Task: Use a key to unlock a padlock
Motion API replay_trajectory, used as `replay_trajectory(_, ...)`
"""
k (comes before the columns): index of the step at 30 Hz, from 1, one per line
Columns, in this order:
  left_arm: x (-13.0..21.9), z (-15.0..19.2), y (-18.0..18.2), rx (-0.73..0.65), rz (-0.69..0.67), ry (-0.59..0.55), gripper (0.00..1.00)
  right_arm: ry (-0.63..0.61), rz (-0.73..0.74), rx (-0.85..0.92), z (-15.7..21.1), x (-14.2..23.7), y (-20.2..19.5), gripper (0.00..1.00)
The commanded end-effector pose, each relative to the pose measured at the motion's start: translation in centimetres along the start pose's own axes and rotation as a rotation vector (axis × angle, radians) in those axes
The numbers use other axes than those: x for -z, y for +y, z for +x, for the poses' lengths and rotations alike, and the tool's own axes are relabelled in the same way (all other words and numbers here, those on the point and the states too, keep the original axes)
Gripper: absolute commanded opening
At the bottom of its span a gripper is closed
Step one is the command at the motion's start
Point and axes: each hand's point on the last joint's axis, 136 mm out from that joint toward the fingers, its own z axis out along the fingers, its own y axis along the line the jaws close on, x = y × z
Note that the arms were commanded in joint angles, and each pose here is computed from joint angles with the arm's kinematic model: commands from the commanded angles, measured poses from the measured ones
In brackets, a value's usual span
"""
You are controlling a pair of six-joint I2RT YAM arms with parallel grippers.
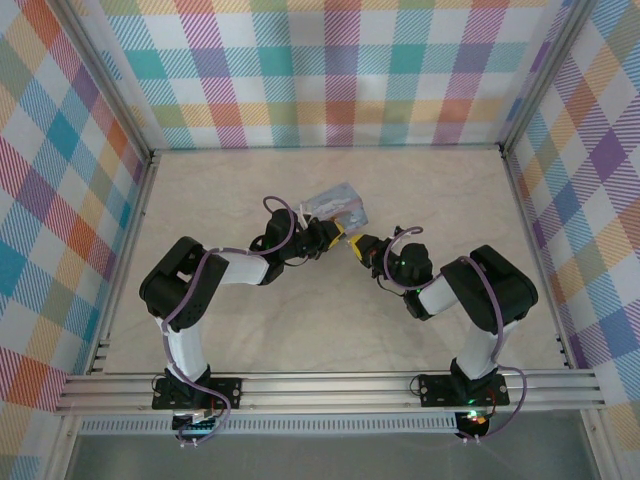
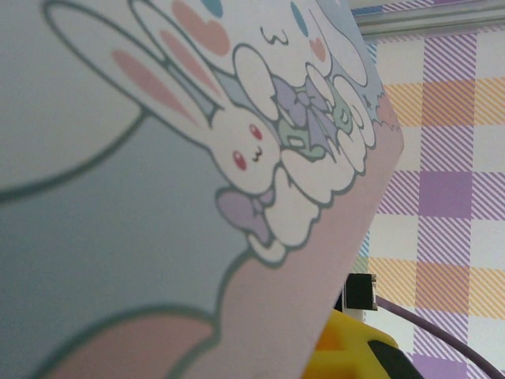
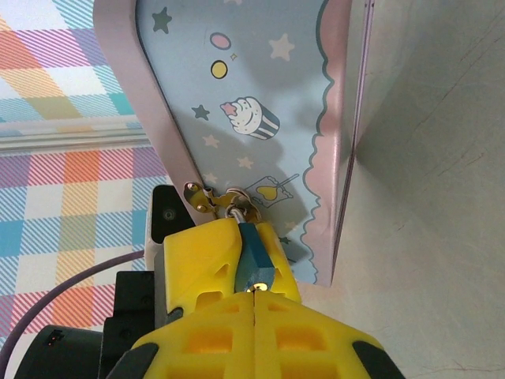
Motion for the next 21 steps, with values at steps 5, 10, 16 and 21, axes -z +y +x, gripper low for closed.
replay_trajectory(5, 0.0, 1.4, -1.7, -0.014, 0.08, 0.057, 0.11, 0.028, -0.053, 0.016, 1.1, -0.9, 1.3, 0.0)
replay_trajectory(10, 0.0, 1.3, -1.7, -0.008, 0.082, 0.05, 0.11, 0.026, -0.056, 0.054, 1.5, -0.9, 1.4, 0.0)
replay_trajectory(16, -0.1, 1.2, -2.0, -0.002, 0.096, 0.05, 0.11, -0.002, -0.06, 0.131, 1.7, -0.8, 1.7, 0.0)
replay_trajectory(21, 0.0, 1.3, -2.1, 0.002, 0.104, 0.052, 0.11, -0.022, -0.085, 0.202, 1.6, -0.7, 2.7, 0.0)
